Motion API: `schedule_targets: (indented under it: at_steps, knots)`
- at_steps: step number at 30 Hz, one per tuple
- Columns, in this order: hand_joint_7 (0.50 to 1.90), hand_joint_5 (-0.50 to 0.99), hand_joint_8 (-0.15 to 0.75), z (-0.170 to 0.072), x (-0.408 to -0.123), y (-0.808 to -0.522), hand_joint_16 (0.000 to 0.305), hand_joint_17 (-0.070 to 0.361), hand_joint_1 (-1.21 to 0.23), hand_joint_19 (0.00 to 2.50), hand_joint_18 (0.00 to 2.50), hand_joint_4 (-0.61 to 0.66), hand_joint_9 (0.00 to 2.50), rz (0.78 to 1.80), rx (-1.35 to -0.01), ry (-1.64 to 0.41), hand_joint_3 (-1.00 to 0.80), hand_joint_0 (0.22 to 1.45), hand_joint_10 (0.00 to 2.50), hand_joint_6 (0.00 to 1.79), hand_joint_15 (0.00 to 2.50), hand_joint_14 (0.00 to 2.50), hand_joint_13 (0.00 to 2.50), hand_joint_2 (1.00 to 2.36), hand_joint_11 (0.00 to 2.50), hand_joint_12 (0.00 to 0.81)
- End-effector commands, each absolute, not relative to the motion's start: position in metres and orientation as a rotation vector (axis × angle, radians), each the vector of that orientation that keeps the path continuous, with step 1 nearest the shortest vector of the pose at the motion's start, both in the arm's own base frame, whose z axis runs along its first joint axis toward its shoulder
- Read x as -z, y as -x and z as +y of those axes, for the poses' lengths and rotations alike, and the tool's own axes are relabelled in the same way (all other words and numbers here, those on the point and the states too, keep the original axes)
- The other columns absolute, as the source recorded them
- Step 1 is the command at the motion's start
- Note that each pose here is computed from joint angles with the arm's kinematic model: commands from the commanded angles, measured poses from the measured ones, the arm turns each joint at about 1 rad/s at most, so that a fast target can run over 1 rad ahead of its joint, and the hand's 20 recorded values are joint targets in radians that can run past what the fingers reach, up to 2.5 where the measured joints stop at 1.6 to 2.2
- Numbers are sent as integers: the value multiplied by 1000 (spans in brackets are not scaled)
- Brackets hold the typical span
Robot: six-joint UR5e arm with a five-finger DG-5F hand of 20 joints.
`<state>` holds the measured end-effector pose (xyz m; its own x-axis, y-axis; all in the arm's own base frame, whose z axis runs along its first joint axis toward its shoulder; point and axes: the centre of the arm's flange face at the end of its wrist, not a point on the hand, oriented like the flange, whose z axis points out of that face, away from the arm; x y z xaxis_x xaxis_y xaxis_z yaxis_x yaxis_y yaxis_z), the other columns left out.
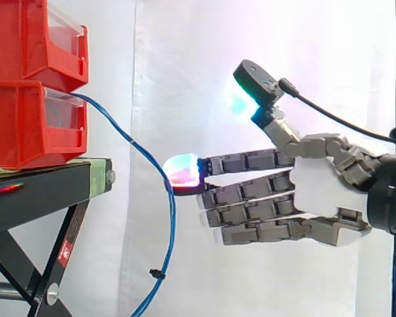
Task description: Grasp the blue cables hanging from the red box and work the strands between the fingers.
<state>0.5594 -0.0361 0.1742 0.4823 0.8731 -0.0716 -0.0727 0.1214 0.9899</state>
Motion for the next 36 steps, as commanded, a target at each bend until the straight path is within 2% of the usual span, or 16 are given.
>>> schedule_targets:
  at_steps: [1,30,34,35,36]
  knots:
    - [679,-344,306,-33,-181,-568,70,157,-239,164,0,180,0,821,-809,-1255,-1000,636,0,6,171,3,0,1000,9,388]
    - [683,-338,315,-15,-186,-574,70,158,-240,166,0,182,0,842,-769,-1200,-1000,636,0,6,177,3,0,1000,32,389]
    - [685,-338,314,-12,-156,-583,71,159,-240,174,0,184,0,857,-774,-1222,-1000,636,0,6,178,3,0,1000,41,390]
    - [685,-338,315,-11,-135,-594,71,159,-240,174,0,184,0,830,-814,-1261,-1000,636,0,7,174,3,0,1000,36,389]
    - [685,-338,315,-10,-127,-600,71,159,-240,173,0,184,0,817,-839,-1282,-1000,636,1,6,174,3,0,1000,27,389]
